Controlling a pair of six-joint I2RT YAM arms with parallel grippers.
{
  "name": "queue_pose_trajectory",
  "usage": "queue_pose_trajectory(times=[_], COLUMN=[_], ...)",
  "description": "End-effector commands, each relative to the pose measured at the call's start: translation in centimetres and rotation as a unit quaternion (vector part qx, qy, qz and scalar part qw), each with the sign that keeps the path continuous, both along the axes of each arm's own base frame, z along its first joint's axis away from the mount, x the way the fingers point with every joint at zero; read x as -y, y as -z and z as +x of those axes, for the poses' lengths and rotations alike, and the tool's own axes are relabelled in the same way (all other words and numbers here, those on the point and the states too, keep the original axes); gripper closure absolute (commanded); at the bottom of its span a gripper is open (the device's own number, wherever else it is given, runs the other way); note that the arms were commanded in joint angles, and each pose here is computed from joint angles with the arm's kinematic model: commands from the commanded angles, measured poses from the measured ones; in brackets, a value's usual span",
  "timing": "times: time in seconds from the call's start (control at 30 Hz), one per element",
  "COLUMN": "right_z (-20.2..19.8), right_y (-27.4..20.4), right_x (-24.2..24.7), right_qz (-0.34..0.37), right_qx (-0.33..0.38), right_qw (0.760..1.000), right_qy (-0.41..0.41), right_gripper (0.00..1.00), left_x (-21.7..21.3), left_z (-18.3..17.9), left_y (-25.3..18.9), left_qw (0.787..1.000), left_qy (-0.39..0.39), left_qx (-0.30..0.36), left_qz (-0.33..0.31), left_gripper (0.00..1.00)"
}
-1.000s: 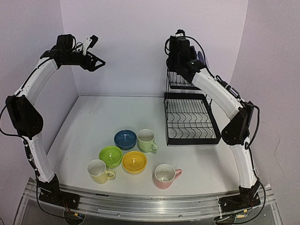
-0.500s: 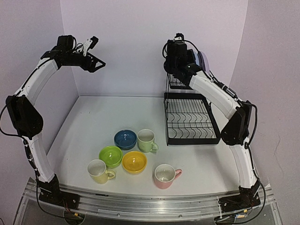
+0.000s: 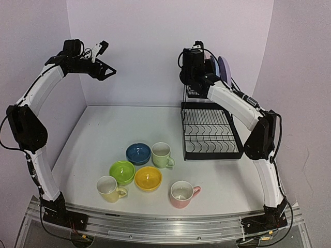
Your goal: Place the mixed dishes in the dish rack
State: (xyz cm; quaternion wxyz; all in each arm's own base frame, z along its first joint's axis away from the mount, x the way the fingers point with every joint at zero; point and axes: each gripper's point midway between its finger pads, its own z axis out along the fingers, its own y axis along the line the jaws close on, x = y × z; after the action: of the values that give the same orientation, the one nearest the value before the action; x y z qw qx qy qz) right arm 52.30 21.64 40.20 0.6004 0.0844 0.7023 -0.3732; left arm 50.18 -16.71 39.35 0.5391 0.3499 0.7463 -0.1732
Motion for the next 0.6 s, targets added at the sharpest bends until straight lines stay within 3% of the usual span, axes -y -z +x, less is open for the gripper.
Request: queue_pose_trajectory(times=[0.0,0.57], right_z=[-0.8,-0.9], right_y=[-1.5,-1.8], right_x=[0.0,-0.8], right_qz=[0.036,0.047], right_qx=[0.039,0.051], right_qw=[0.999,0.998], right_qy=[0.006,-0.002], right_gripper=[1.00,1.00], left_x=[-0.1,-0.2], left_z=[-0.4,-0.3], left_y=[-0.7,-0.5], left_qw=[1.000,1.000], left_qy=[0.005,0.005], left_qx=[0.009,0.007], left_qz=[-0.002,-0.003], left_gripper=[0.06,0.06])
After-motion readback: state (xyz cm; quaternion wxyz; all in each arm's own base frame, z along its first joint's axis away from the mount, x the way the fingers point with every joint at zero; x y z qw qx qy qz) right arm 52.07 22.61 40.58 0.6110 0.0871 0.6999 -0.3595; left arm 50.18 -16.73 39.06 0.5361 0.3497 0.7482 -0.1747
